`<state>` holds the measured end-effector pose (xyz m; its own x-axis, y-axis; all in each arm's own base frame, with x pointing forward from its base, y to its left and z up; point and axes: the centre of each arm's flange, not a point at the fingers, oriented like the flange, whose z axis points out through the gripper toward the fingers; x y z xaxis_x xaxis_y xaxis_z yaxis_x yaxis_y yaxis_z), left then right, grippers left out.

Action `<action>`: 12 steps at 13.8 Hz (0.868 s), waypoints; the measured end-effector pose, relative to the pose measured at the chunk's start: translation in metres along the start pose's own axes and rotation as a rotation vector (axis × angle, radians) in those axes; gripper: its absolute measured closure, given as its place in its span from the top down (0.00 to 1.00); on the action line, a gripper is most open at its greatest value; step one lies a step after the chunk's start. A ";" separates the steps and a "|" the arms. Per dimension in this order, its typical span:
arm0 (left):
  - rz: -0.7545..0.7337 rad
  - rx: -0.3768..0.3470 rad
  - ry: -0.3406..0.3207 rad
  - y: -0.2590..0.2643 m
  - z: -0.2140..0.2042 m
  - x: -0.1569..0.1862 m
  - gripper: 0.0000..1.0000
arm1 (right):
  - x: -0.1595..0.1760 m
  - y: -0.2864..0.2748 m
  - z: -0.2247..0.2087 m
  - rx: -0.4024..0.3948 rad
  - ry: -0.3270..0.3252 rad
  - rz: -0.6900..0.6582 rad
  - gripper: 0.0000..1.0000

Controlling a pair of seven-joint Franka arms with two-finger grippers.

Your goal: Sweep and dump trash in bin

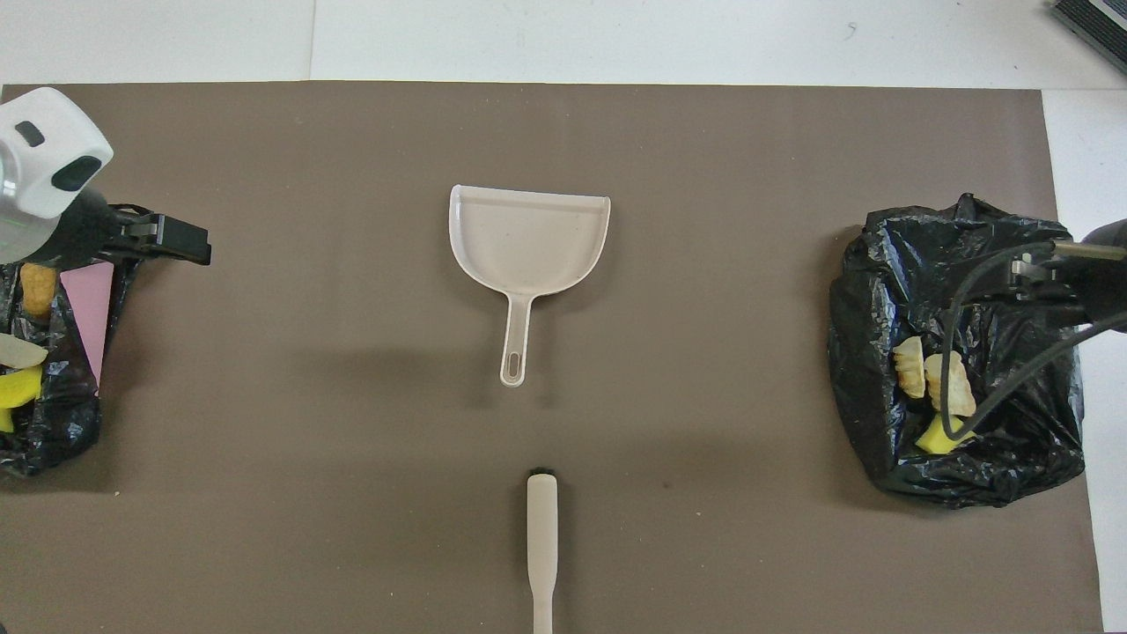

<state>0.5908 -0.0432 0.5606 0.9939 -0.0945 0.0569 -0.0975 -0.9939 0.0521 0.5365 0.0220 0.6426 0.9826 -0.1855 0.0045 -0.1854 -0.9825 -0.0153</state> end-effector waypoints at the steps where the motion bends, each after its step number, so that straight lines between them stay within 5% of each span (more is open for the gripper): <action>1: 0.004 0.008 -0.005 0.000 -0.005 -0.004 1.00 | 0.000 0.000 -0.001 0.000 0.002 0.000 1.00; 12: 0.090 0.032 -0.044 0.005 -0.063 -0.031 1.00 | 0.001 -0.001 -0.002 0.003 0.011 -0.002 1.00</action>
<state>0.5560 -0.0421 0.6218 0.9826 -0.1850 0.0162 -0.1853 -0.9825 0.0164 0.5376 0.0230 0.6444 0.9828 -0.1840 0.0158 -0.1837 -0.9828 -0.0183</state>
